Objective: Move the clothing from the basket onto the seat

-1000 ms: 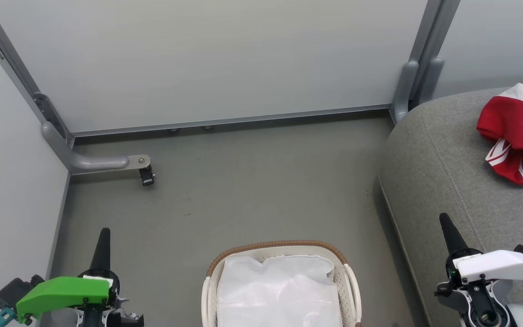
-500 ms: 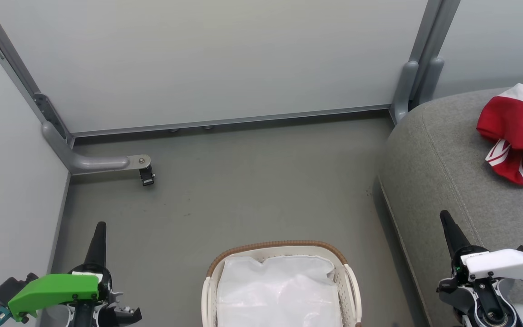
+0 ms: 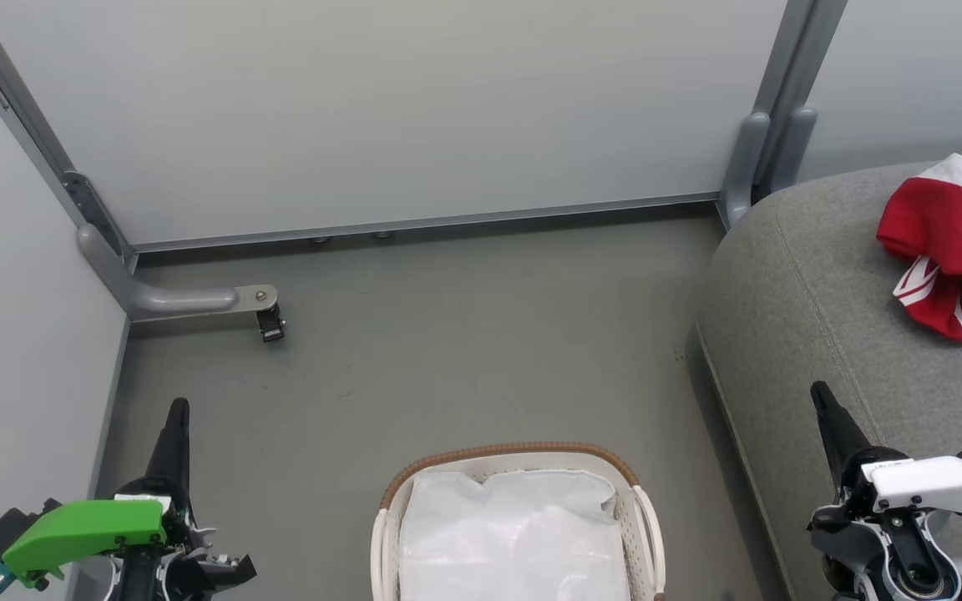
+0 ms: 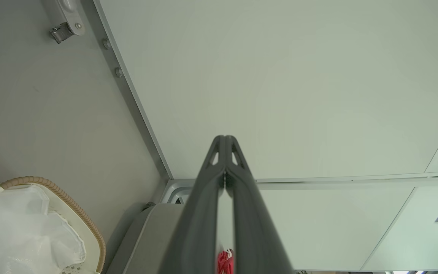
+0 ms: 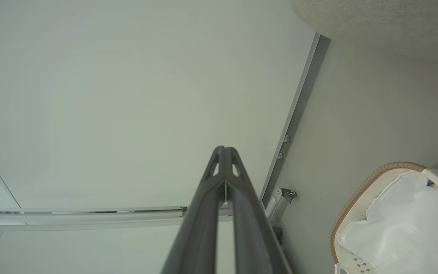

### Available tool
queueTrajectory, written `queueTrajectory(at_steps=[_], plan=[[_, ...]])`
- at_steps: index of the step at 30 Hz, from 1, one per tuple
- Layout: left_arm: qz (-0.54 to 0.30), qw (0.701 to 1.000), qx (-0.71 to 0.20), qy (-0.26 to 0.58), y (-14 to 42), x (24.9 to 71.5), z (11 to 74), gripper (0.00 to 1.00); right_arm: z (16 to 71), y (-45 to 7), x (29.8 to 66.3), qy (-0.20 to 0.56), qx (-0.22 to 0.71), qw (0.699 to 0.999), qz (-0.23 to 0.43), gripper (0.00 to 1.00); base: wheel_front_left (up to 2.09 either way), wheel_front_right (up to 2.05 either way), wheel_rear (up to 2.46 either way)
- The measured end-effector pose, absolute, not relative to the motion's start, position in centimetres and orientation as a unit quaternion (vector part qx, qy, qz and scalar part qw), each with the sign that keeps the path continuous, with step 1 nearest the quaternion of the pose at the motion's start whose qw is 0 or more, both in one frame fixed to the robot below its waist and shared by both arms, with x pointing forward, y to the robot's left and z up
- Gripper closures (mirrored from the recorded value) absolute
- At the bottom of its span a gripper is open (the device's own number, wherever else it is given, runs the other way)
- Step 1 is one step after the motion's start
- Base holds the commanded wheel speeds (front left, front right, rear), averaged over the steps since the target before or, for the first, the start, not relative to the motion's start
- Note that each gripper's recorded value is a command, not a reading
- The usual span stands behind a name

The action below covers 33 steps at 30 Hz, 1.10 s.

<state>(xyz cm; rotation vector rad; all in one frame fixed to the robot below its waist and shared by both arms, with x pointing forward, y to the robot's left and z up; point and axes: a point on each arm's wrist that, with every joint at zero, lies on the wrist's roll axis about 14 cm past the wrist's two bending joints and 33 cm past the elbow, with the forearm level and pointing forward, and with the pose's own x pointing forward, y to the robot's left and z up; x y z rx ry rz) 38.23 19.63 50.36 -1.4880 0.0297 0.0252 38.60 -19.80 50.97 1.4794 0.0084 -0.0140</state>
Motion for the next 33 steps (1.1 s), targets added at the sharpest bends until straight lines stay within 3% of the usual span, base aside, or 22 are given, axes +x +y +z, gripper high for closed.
queueTrajectory(at_steps=[15,33], plan=[[0.000,0.706,-0.709,0.000,19.99,38.55,51.33,1.00,51.55,-19.92,38.66,-0.003,0.709,0.705,0.003,1.00,0.00,0.00,0.00],[0.000,0.706,-0.709,-0.001,19.99,38.56,51.36,1.00,51.57,-19.92,38.66,-0.003,0.709,0.705,0.004,1.00,0.00,0.00,0.00]])
